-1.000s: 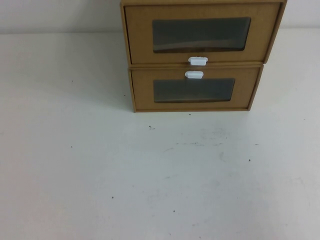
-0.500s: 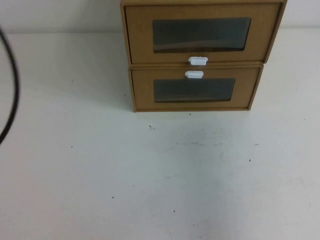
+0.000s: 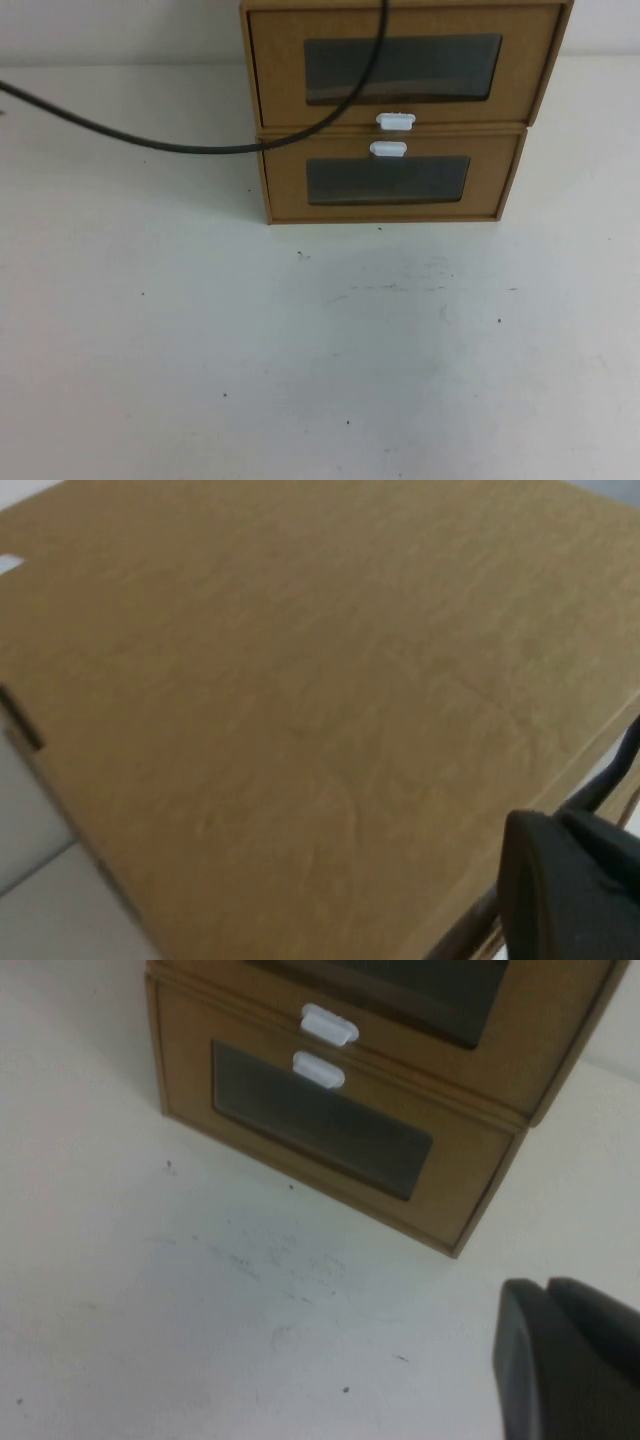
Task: Open the shoe box
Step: 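Pull the top drawer of the cardboard box fully open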
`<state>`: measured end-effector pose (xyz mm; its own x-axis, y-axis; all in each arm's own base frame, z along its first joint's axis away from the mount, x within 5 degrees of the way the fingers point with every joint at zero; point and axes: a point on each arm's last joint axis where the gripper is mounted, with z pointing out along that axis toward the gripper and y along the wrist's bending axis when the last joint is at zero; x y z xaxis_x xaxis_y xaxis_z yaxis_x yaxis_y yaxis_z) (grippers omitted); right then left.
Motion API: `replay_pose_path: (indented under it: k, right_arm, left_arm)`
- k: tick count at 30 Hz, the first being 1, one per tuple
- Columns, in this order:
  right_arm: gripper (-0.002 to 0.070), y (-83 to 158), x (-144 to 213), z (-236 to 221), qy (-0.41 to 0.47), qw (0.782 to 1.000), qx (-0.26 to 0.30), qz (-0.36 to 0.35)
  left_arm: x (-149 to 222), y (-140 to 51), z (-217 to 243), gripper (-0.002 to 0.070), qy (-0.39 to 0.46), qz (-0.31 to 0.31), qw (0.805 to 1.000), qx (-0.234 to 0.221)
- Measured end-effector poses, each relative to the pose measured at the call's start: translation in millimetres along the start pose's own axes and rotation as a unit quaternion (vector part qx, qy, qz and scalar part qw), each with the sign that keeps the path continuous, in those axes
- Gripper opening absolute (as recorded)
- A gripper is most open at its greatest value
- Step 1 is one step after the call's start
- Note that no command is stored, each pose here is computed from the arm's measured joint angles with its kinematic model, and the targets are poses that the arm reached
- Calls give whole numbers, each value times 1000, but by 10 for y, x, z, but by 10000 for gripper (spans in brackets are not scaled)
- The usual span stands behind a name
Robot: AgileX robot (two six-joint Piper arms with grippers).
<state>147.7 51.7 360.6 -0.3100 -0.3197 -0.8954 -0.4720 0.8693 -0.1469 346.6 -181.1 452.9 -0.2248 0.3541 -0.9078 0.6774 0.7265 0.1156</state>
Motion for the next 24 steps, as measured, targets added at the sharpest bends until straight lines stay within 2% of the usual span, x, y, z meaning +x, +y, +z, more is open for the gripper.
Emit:
replay_pose_path:
  k: [5,12,13,19,24]
  right_arm:
    - [-19,33,27,214,29,997,-26,-72]
    - [-19,148,36,575,38,982,-63,-173]
    - [-19,158,43,629,40,982,-67,-173]
    - [-19,216,40,962,31,993,-93,-70]
    - [-19,177,-4,1022,6,995,-71,-64]
  left_arm:
    - [-33,-45,600,-7,-6,-15,999,49]
    - [105,-5,990,-7,5,-19,998,59]
    - [115,2,1016,-7,3,-16,998,57]
    - [156,56,1139,-7,-15,-15,999,44]
    - [216,162,1232,-7,-29,-51,997,46]
